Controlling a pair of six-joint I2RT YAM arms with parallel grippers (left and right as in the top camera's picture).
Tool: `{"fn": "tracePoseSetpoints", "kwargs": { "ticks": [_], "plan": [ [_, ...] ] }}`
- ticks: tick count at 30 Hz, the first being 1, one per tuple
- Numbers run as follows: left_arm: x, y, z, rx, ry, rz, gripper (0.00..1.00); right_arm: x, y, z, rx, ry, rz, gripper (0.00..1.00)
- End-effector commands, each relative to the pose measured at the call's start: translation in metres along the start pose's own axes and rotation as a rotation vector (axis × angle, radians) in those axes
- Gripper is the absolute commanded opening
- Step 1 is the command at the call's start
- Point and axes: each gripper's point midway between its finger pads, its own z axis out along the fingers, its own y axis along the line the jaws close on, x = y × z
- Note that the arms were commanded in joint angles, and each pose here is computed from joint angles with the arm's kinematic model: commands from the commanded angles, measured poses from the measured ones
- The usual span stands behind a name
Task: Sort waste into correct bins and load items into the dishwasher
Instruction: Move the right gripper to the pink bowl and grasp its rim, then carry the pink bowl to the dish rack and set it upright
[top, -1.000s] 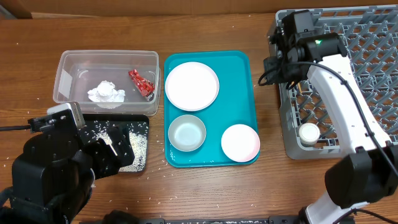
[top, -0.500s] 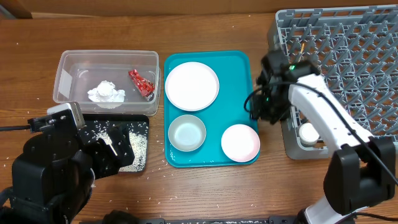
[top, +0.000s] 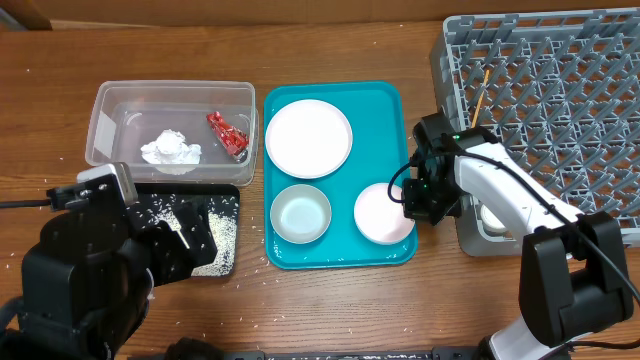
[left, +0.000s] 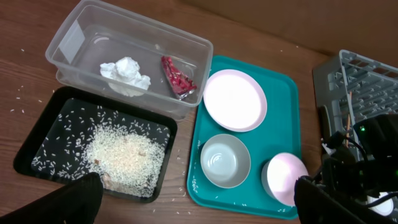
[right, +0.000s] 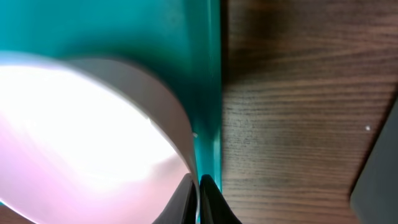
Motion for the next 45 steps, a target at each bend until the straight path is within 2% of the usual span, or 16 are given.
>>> {"fn": "tracePoseSetpoints", "kwargs": {
  "ticks": [1,7,8,11,17,21,27,34,45],
  "plan": [
    [-0.003,-0.001,0.001,-0.003,0.0,0.003,1.0,-0.011,-0.003,-0.012,0.043,-0.07,0.007,0.04],
    [-0.002,-0.001,0.001,-0.004,0.001,0.003,1.0,-0.05,0.001,-0.084,0.088,-0.331,-0.011,0.04],
    [-0.001,0.0,0.001,-0.008,0.006,0.004,1.0,-0.061,0.0,-0.111,0.108,-0.425,-0.01,0.04],
    [0.002,0.002,0.001,-0.015,0.017,0.006,1.0,-0.075,-0.014,-0.149,0.206,-0.561,0.019,0.04],
    [0.002,0.002,0.001,-0.016,0.02,0.007,1.0,-0.087,-0.091,-0.238,0.737,-0.845,0.224,0.04],
    [0.002,0.002,0.001,-0.016,0.02,0.007,1.0,-0.081,-0.122,-0.273,0.937,-0.937,0.346,0.04],
    [0.002,0.002,0.001,-0.016,0.02,0.007,1.0,-0.075,-0.16,-0.288,1.015,-0.95,0.468,0.04],
    [0.002,0.002,0.001,-0.016,0.019,0.007,1.0,-0.072,-0.172,-0.286,1.042,-0.916,0.481,0.04],
    [0.002,0.002,0.001,-0.015,0.02,0.007,1.0,-0.096,-0.178,-0.214,1.137,-0.658,0.342,0.04]
  ]
}}
